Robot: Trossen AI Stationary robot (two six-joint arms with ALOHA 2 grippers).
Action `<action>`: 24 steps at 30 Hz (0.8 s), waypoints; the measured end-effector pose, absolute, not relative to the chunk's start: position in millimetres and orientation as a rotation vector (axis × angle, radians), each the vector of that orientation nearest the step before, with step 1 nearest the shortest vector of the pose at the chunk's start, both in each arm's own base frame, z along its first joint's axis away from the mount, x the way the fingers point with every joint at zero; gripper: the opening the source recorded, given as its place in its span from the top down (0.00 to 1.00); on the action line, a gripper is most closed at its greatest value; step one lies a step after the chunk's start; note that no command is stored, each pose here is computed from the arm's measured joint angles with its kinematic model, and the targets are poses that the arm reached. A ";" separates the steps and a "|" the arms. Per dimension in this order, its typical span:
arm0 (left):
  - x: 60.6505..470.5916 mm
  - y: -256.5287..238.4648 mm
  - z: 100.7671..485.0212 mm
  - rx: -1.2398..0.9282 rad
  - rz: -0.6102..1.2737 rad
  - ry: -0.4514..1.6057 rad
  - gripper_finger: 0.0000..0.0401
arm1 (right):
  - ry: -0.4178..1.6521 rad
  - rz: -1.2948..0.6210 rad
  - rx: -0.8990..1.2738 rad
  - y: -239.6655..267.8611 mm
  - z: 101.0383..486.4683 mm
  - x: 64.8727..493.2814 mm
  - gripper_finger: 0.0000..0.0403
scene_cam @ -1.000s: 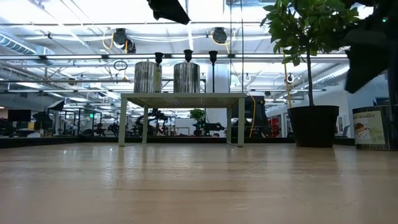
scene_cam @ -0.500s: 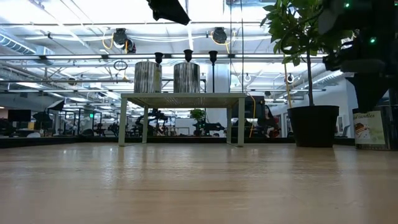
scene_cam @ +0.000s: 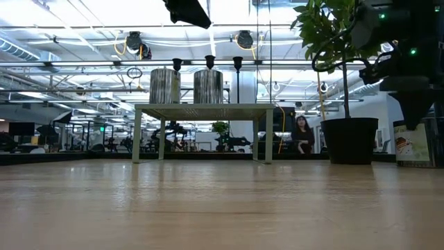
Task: Pick & Place candle stick holders
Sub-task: Put the scented candle on the shelf
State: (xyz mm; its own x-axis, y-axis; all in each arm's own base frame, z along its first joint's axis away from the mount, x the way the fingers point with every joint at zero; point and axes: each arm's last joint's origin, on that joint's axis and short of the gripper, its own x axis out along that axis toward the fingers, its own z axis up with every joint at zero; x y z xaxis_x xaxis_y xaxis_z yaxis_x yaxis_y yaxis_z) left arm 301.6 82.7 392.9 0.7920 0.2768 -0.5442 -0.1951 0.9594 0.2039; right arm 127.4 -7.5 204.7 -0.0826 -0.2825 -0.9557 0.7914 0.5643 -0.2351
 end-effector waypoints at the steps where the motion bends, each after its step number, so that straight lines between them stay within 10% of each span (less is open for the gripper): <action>1: 301.7 82.1 392.7 0.140 0.252 0.608 0.77 | 1.381 -0.951 0.479 -7.5 204.5 127.7 0.85; 5: 302.1 80.2 392.5 0.135 0.236 0.607 0.77 | 1.397 -0.923 0.465 -7.2 203.9 128.6 0.98; 24: 279.9 48.5 406.8 0.108 0.168 0.614 0.77 | 1.183 -0.557 0.626 13.9 239.1 165.2 1.00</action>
State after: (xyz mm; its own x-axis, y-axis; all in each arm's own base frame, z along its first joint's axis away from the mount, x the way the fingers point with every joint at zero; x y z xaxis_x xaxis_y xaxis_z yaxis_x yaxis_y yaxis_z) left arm 279.9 48.5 406.8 0.8043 0.1890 -0.5633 -0.1248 0.9806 0.1509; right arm 165.2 13.9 239.1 0.2851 -0.0711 -0.9559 0.6911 0.7062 0.1536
